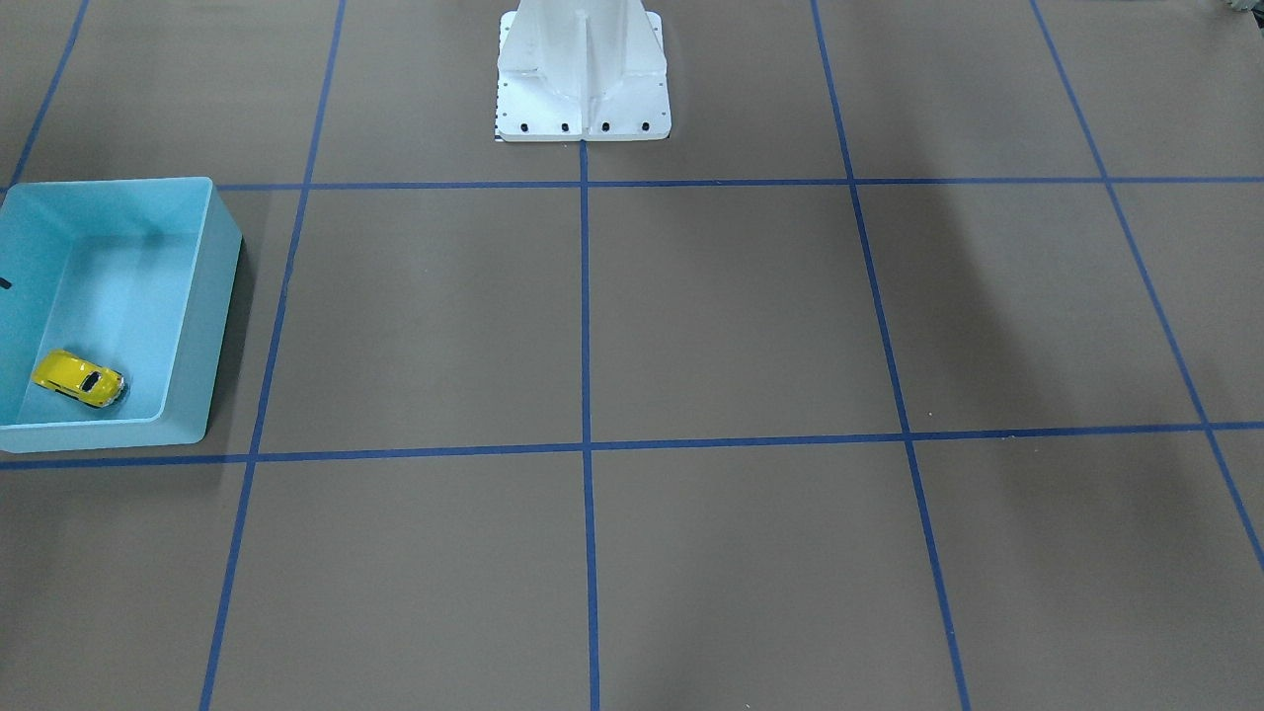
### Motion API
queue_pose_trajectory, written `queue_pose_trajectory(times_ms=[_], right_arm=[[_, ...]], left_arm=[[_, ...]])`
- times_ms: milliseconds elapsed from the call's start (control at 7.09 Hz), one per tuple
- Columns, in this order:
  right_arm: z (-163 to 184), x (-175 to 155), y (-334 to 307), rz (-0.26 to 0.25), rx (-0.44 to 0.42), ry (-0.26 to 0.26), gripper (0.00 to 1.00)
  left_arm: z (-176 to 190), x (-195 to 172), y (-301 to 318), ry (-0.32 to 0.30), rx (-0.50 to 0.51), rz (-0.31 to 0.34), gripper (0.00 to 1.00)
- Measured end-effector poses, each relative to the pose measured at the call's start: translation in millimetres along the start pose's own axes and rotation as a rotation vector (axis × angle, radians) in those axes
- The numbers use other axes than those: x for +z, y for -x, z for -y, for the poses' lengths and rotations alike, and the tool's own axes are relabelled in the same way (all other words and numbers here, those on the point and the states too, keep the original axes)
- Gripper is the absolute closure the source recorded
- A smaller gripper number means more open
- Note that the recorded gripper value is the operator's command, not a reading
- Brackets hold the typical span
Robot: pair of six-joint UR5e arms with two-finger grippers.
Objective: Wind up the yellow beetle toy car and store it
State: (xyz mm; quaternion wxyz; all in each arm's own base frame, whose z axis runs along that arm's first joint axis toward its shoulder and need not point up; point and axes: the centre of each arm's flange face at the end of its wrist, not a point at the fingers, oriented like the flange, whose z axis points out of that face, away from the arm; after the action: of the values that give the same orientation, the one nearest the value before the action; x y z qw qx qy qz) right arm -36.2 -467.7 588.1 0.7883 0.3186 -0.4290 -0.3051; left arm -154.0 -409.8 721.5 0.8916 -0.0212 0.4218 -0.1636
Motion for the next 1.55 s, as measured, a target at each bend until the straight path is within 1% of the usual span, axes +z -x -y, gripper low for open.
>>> queue_pose_trajectory(times_ms=[141, 282, 423, 564, 705, 846, 988, 1129, 1270, 1552], right_arm=[[-10, -23, -29, -0.043, 0.149, 0.040, 0.00], [-15, -38, -56, -0.078, 0.366, 0.107, 0.00], [-24, -46, -73, -0.122, 0.606, 0.174, 0.00], [-40, -49, -83, -0.173, 0.826, 0.229, 0.00], [-59, -52, -88, -0.208, 0.994, 0.273, 0.00], [-71, -54, -90, -0.239, 1.088, 0.304, 0.00], [-79, -56, -94, -0.281, 1.119, 0.327, 0.00], [-86, -57, -98, -0.328, 1.121, 0.348, 0.00], [-91, -58, -99, -0.352, 1.119, 0.360, 0.00], [-98, -60, -97, -0.364, 1.120, 0.365, 0.00]], left_arm=[[0, 0, 0, 0.000, 0.000, 0.000, 0.00], [1, -1, -1, -0.002, 0.002, 0.000, 0.00], [2, -1, -1, -0.003, 0.003, -0.001, 0.00], [2, -1, -2, -0.003, 0.004, -0.001, 0.00], [2, -1, -2, -0.004, 0.004, -0.001, 0.00], [2, -1, -2, -0.004, 0.005, -0.001, 0.00], [2, -2, -2, -0.005, 0.006, -0.001, 0.00], [2, -2, -3, -0.006, 0.008, -0.001, 0.00], [3, -3, -4, -0.007, 0.009, -0.001, 0.00], [3, -4, -5, -0.009, 0.011, -0.001, 0.00]])
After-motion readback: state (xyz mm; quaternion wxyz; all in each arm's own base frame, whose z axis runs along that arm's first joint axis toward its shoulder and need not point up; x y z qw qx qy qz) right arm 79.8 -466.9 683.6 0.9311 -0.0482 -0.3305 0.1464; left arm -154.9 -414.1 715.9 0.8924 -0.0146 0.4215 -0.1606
